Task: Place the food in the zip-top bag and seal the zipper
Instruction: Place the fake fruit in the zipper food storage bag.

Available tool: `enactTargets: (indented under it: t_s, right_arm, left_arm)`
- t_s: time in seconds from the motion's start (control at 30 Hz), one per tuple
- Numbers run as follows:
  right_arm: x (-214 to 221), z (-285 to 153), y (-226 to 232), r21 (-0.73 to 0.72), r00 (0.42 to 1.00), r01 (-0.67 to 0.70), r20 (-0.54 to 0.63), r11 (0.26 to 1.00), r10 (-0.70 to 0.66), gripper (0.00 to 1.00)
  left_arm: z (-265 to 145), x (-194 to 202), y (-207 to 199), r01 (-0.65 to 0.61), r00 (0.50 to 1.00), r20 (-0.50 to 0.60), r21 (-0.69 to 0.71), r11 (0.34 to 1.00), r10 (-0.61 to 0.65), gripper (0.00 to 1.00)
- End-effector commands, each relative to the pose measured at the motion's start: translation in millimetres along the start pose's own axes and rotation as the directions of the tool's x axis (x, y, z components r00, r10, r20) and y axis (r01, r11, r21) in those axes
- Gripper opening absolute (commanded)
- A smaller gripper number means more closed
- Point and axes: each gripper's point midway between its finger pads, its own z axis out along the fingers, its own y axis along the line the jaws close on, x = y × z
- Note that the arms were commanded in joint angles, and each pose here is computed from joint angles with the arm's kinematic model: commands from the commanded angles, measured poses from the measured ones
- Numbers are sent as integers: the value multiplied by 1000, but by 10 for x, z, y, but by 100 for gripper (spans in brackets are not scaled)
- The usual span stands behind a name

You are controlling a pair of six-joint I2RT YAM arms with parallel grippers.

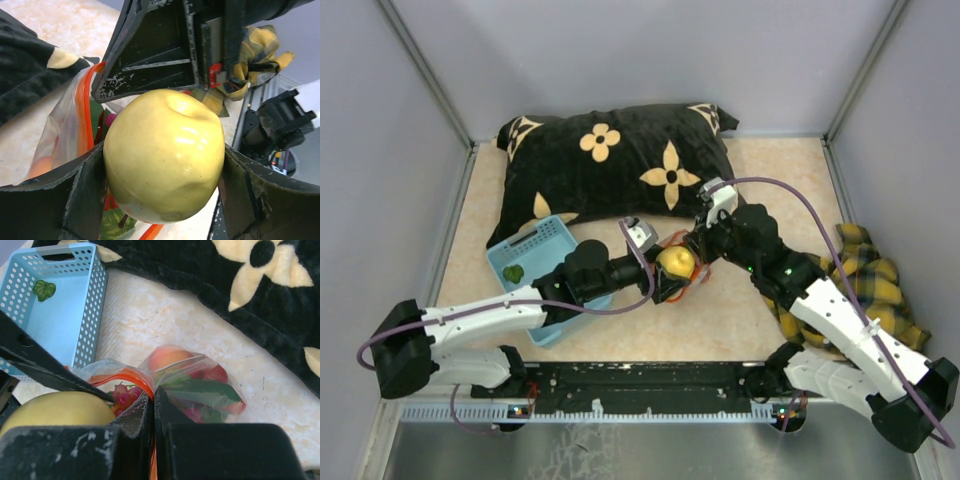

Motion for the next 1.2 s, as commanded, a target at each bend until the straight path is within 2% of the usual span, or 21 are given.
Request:
enactTargets:
  t_s: [0.0,0.13,0.53,0.73,0.87,0.93,1.17]
  right_arm:
    - [-477,-124,100,-35,991,4,134,999,1,0]
    - [-482,-134,103,-35,991,4,135,999,0,0]
    - [-509,-158,134,-51,991,11,136,999,-3,0]
    - [-533,-183,179,-74,991,15,137,997,-5,0]
    - [-533,-205,206,-88,991,17,136,996,-5,0]
    - [-520,-211,214,-92,991,17,131,996,-5,0]
    - [-441,-210,154,-64,993,17,117,998,-9,0]
  left_arm:
    - [169,-123,46,-61,998,24,-16,998,61,53]
    - [228,19,120,-55,998,-14,-43,998,54,53]
    - [315,271,586,-87,991,-120,-271,959,56,54]
    - [293,283,881,-93,990,-138,-437,895,36,56]
    - [185,239,1127,-62,994,-114,-590,805,-6,56]
    - [136,201,1166,-55,995,-99,-615,787,-8,56]
    - [118,62,973,-24,1000,-25,-503,864,13,57]
